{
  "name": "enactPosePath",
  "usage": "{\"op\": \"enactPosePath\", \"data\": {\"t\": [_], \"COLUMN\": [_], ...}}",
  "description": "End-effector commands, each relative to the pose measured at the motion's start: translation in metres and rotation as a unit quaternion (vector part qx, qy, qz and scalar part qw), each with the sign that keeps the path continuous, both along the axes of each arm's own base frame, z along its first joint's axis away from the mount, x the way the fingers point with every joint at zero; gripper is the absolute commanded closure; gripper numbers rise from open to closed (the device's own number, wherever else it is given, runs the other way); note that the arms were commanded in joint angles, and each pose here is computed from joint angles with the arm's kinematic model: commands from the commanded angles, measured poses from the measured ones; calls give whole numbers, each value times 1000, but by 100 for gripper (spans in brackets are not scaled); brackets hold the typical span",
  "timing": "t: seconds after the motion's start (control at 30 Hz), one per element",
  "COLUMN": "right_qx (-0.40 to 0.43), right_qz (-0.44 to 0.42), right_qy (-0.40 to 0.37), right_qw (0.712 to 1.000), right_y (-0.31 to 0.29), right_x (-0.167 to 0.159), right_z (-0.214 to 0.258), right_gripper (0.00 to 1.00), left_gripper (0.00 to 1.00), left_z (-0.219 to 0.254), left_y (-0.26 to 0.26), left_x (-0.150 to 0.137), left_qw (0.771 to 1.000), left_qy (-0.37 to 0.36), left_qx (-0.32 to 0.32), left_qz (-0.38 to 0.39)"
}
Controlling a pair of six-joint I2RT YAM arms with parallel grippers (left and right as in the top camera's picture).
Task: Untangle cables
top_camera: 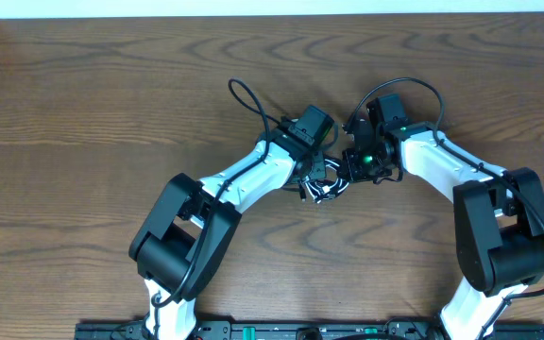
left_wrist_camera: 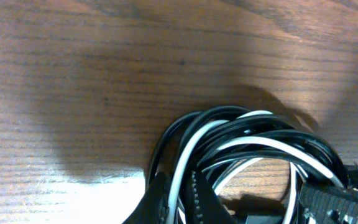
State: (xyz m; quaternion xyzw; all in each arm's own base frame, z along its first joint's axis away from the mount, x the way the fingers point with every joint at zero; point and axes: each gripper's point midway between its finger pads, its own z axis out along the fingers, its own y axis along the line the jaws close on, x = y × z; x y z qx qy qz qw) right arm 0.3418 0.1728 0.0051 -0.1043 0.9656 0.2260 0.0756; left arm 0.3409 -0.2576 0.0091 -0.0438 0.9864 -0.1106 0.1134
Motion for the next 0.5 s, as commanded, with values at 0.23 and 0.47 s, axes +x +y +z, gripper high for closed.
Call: {"op": "enactPosePath", "data": {"t": [0.23, 0.47], "right_qx": [-6, -6], "right_qz": [5, 5], "right_qy": [1, 1], "right_qw": [1000, 1000], "right_y": [0, 0], "right_x": [-1, -1], "right_z": [-4, -4], "right_gripper": [81, 77], "left_gripper": [92, 92], "left_z": [9, 11], "left_y": [13, 15], "left_x": [-4, -3], "left_qw": [996, 993], "left_qy": [62, 76], "left_qx": [-66, -90], "left_qz": [20, 24]}}
